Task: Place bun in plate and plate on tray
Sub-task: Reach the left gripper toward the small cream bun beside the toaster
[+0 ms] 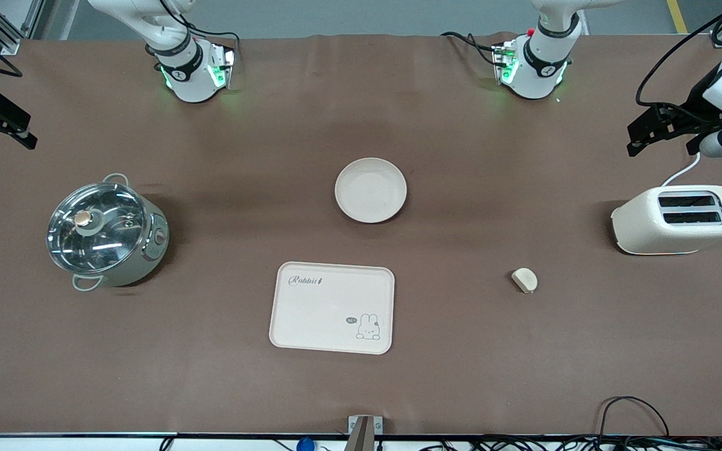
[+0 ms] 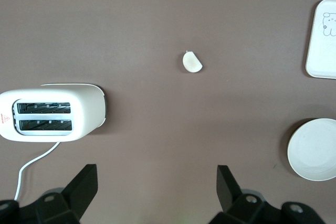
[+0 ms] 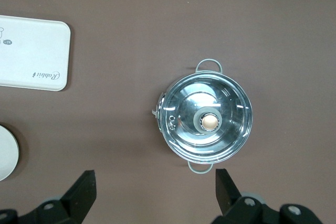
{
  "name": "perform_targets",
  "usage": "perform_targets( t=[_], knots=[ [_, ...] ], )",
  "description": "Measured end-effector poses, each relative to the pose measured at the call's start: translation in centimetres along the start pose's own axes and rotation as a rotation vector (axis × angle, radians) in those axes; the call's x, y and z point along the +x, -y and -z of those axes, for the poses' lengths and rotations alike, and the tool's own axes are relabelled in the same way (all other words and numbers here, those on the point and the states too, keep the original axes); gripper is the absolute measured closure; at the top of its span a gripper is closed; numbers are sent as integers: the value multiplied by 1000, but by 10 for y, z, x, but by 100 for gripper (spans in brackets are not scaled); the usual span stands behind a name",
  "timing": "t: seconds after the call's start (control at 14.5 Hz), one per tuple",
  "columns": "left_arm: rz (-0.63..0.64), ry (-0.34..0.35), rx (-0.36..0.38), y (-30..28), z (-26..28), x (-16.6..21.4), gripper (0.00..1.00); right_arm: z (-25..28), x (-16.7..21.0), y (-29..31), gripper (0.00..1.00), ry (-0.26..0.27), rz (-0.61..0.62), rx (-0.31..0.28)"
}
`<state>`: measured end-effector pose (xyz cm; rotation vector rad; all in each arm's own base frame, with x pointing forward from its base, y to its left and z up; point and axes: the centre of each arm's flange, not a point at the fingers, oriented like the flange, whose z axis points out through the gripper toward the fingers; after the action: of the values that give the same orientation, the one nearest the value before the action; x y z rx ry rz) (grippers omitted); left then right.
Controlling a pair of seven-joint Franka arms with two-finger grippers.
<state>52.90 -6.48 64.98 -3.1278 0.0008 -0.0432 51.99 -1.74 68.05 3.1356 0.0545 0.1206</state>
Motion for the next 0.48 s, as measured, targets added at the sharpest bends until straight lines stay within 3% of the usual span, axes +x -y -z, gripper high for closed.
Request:
perform_targets(
  t=[0.34, 0.48],
  knots=[
    [1, 10, -3, 3, -7, 8, 0, 0, 0, 0, 0, 0, 0, 0],
    [0, 53, -10, 3, -34, 25, 0, 1, 0, 1, 0, -2, 2, 0]
  ],
)
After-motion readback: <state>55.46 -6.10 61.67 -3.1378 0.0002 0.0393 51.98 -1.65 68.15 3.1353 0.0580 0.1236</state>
